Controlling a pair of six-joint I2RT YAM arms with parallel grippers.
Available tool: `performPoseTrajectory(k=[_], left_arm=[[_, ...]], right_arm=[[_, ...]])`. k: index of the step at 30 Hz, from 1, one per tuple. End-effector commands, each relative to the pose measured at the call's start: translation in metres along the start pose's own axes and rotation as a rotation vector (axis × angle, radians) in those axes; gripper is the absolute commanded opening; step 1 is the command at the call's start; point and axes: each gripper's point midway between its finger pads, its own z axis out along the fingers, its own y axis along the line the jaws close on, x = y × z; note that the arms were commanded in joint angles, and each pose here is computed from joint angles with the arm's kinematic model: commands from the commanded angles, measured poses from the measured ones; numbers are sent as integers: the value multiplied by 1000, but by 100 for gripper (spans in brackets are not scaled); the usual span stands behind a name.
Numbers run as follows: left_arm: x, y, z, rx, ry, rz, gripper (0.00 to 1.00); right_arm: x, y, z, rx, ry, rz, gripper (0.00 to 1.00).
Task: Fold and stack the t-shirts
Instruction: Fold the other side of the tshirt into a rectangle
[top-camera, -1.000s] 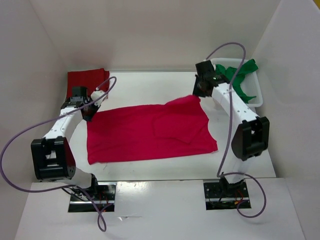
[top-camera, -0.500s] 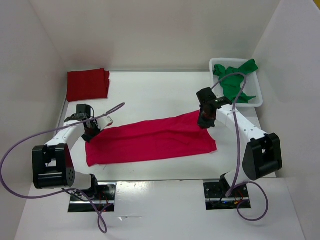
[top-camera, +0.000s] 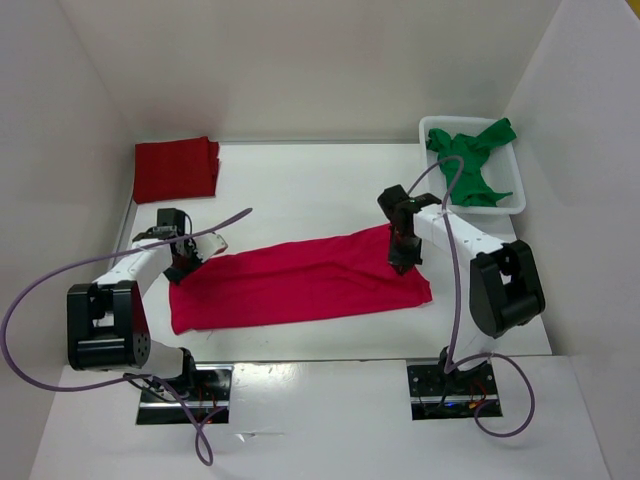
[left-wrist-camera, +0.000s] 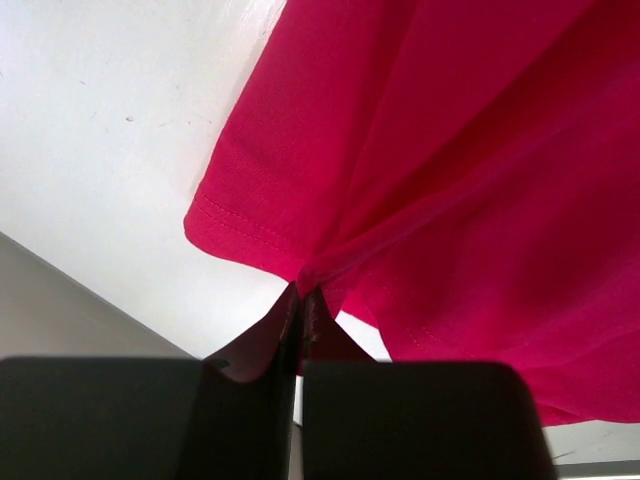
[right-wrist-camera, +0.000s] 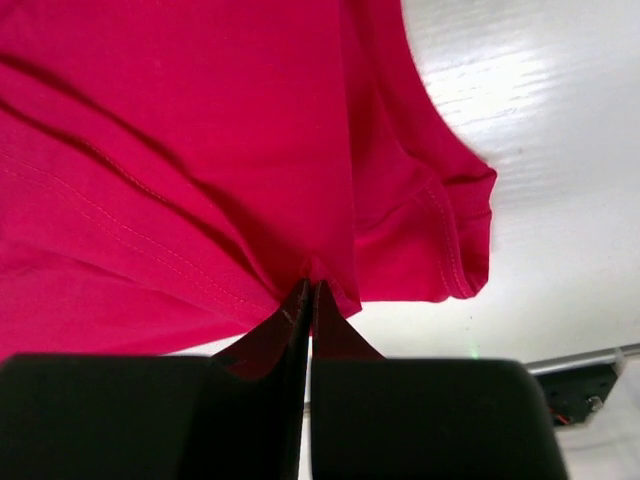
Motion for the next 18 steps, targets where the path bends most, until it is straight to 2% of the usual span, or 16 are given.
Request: performPoseTrajectory(k=[1,2,3,4,5,6,8,9,10,14,16,17,18], left_arm=[[-3,14,-7,-51,13,47,0],[-2,12,-5,-57,20,55,0],[-2,12,-5,-57,20,55,2],[-1,13,-6,-63,29,55,2],[-1,13,-6,-63,29,55,5],[-1,13,-6,-63,29,55,8],[4,8,-6,-38,47,67,19],[4,8,-6,-38,47,67,29],[4,7,-8,-38,47,67,32],[8,15,-12,-80,74,74,33],[11,12,-15,-69,81,76,33],[11,12,-18,-77,85,84,38],[10,13,-21,-86,78,82,39]], right_arm=[[9,0,-8,19,38,-50,0],[10,2,-8,18,37,-59,1],[14,1,-4,30,54,-54,10],[15,0,-1,35,62,-55,25],[16,-2,-2,47,64,-57,46],[12,0,-4,41,54,-55,51],[6,0,-11,34,19,-40,57],[5,0,-13,28,11,-38,57],[-2,7,-18,4,-21,-50,57],[-22,67,-43,-154,-159,-130,57],[-35,83,-40,-174,-199,-135,57],[-46,98,-42,-204,-235,-135,58],[-50,105,-28,-191,-217,-139,58]])
